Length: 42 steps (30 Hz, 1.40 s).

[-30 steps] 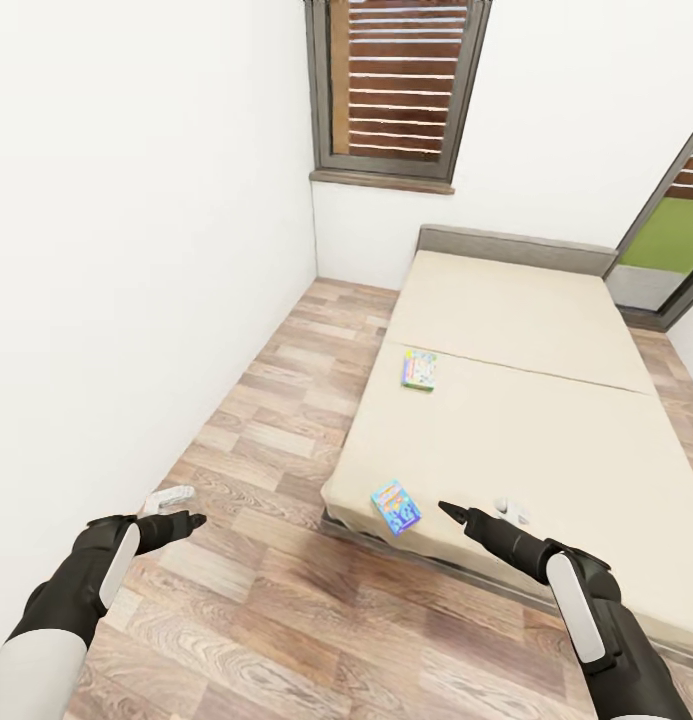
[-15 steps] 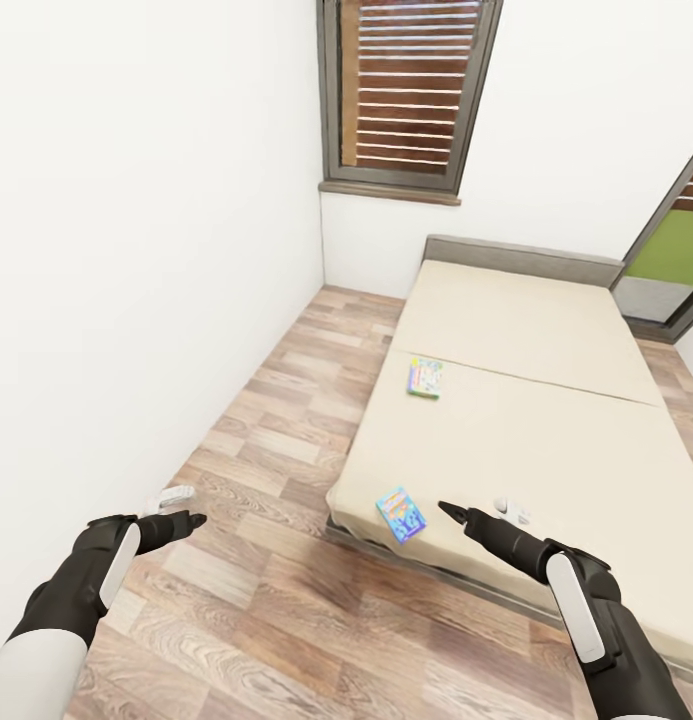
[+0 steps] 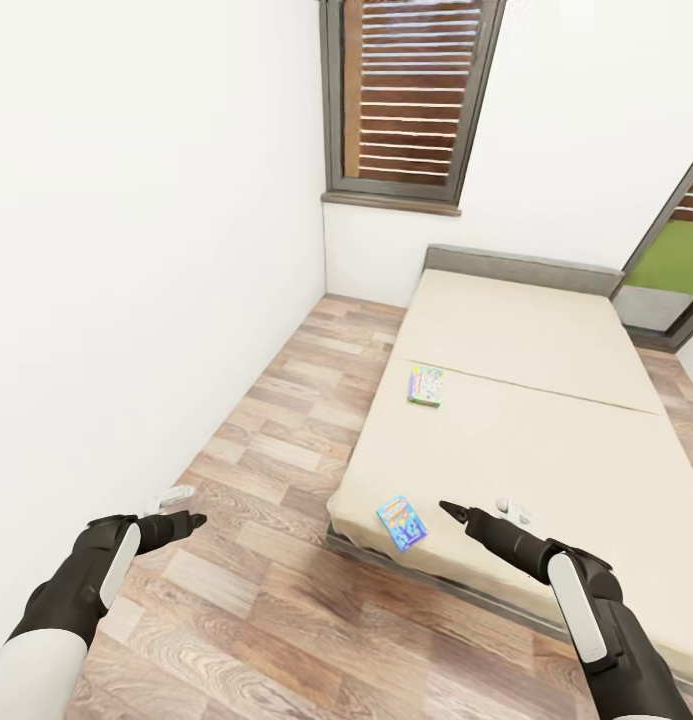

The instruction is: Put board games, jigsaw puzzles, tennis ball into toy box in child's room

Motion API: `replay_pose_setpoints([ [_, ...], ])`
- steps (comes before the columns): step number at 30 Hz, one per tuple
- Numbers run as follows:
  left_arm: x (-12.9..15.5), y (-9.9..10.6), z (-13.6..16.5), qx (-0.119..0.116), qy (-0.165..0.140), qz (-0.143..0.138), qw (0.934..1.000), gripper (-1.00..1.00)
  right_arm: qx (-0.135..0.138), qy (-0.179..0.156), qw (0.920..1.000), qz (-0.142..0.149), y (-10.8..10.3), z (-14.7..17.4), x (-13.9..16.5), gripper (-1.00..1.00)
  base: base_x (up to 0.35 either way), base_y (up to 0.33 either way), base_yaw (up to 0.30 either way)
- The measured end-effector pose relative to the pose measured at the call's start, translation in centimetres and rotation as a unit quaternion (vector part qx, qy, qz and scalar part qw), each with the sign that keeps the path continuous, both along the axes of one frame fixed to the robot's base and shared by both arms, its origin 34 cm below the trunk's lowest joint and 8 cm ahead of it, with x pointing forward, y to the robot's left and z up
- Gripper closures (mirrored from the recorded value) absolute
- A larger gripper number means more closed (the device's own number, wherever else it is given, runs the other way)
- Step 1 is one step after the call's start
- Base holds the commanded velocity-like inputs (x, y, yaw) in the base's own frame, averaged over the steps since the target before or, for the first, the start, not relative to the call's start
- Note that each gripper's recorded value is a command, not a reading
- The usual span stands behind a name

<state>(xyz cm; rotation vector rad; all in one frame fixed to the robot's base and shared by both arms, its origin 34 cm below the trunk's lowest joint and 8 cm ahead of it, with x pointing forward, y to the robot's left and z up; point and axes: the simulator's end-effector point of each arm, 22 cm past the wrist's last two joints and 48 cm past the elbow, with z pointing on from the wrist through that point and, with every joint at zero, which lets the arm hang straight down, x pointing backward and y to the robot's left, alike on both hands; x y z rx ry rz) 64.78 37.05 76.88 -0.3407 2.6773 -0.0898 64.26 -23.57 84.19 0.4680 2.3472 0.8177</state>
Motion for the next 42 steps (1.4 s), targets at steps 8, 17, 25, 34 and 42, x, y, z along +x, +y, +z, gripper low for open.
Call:
replay_pose_setpoints([
  [8, 0.3, 0.1, 0.7, 0.001, -0.007, 0.000, 1.0000, -1.00, 0.002, -0.007, 1.0000, 0.000, 0.1, 0.7, 0.2, -1.00, 0.044, -0.042, -0.100],
  [17, 0.6, 0.1, 1.6, 0.001, -0.014, 0.000, 0.9999, -1.00, 0.002, -0.014, 0.9999, 0.000, 0.2, 1.5, 0.4, -1.00, 0.004, -0.004, -0.131],
  [25, 0.9, 0.1, 2.3, 0.001, -0.021, 0.000, 0.9998, -1.00, 0.000, -0.017, 0.9998, 0.001, 0.2, 1.9, 0.5, -1.00, 0.000, 0.000, -0.135],
  [34, 1.2, 0.1, 3.1, 0.001, -0.028, 0.000, 0.9996, -1.00, 0.000, -0.020, 0.9998, 0.001, 0.3, 2.4, 0.5, -1.00, 0.000, 0.036, -0.143],
  [42, 1.5, 0.1, 3.8, 0.001, -0.035, 0.000, 0.9994, -1.00, 0.001, -0.023, 0.9997, 0.000, 0.3, 2.8, 0.5, -1.00, 0.017, 0.062, -0.145],
])
